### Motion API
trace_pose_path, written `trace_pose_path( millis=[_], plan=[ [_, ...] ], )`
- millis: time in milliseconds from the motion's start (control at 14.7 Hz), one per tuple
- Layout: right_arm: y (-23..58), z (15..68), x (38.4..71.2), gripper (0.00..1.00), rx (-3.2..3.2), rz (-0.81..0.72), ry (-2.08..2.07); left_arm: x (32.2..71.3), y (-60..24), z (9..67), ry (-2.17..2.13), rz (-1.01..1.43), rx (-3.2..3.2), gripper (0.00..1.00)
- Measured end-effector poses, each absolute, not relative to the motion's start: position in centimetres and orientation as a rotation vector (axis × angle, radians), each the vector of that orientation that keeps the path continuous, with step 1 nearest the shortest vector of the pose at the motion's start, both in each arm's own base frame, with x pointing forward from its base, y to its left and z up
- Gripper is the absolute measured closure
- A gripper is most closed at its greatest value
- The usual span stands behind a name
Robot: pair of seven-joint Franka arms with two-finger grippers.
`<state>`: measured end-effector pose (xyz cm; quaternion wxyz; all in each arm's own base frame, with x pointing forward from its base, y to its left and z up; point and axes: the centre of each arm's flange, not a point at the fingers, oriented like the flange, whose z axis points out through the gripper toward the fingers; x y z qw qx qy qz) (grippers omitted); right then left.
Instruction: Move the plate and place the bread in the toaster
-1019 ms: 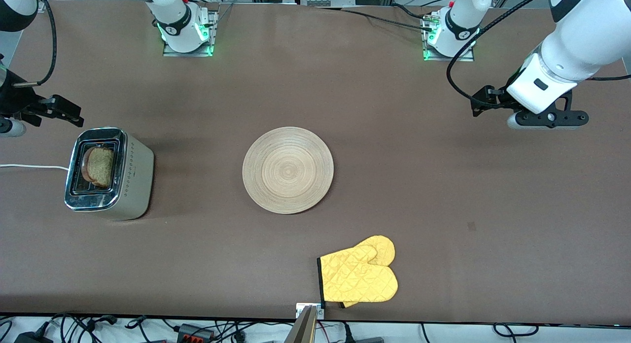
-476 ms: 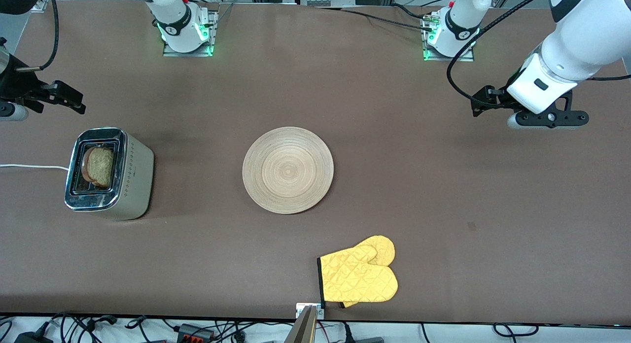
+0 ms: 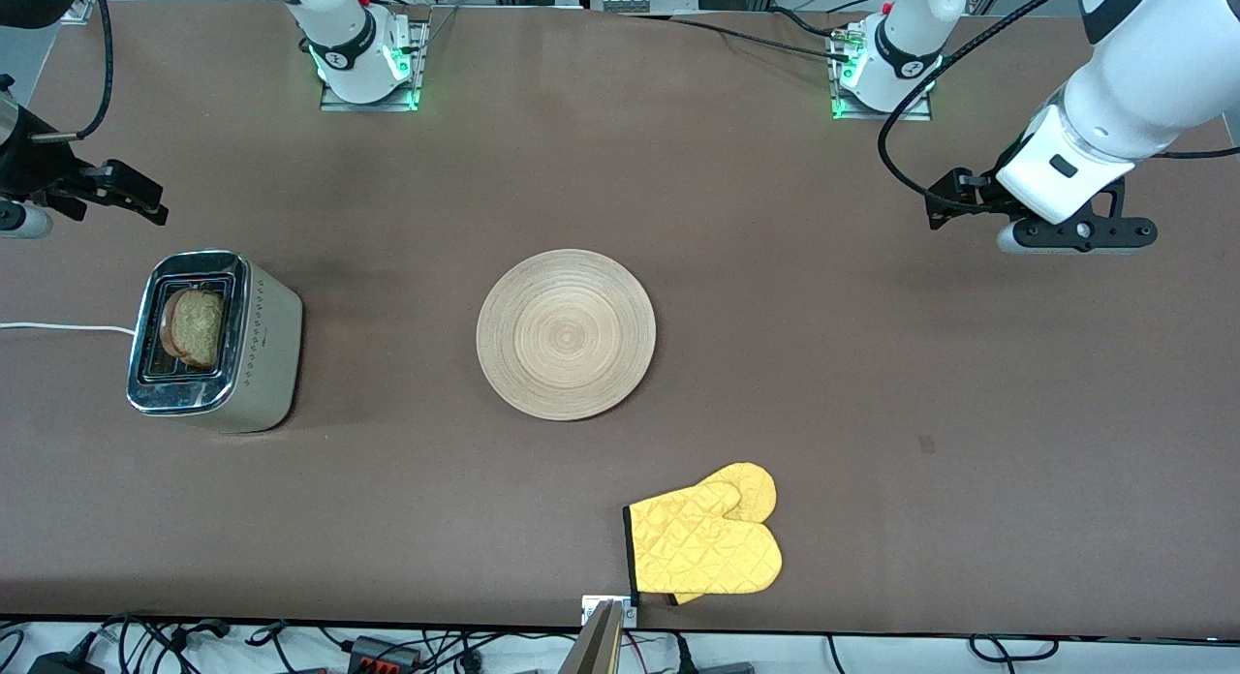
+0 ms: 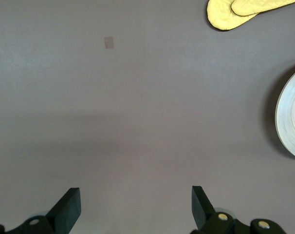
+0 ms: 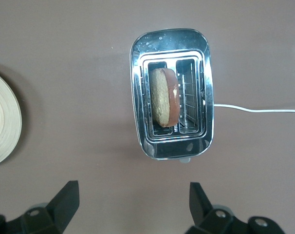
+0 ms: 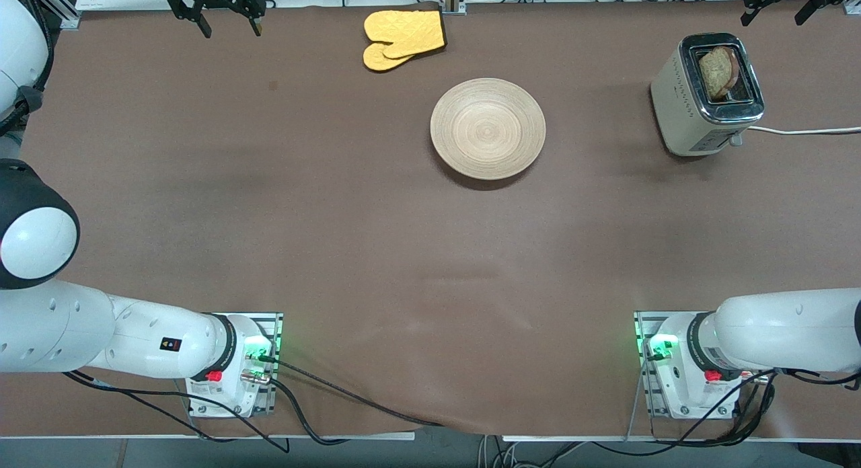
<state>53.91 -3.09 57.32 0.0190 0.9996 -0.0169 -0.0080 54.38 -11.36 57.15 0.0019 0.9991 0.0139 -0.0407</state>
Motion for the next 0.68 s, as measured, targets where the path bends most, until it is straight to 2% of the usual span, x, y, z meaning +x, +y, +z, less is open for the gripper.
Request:
trace_pose_path(
  millis=[679],
  plan=[
    [-4.5, 57.6, 53.6, 0.0, 3.142, -0.024, -0.121, 54.4, -11.2, 57.1, 0.048, -0.128, 3.135, 0.0]
  ],
)
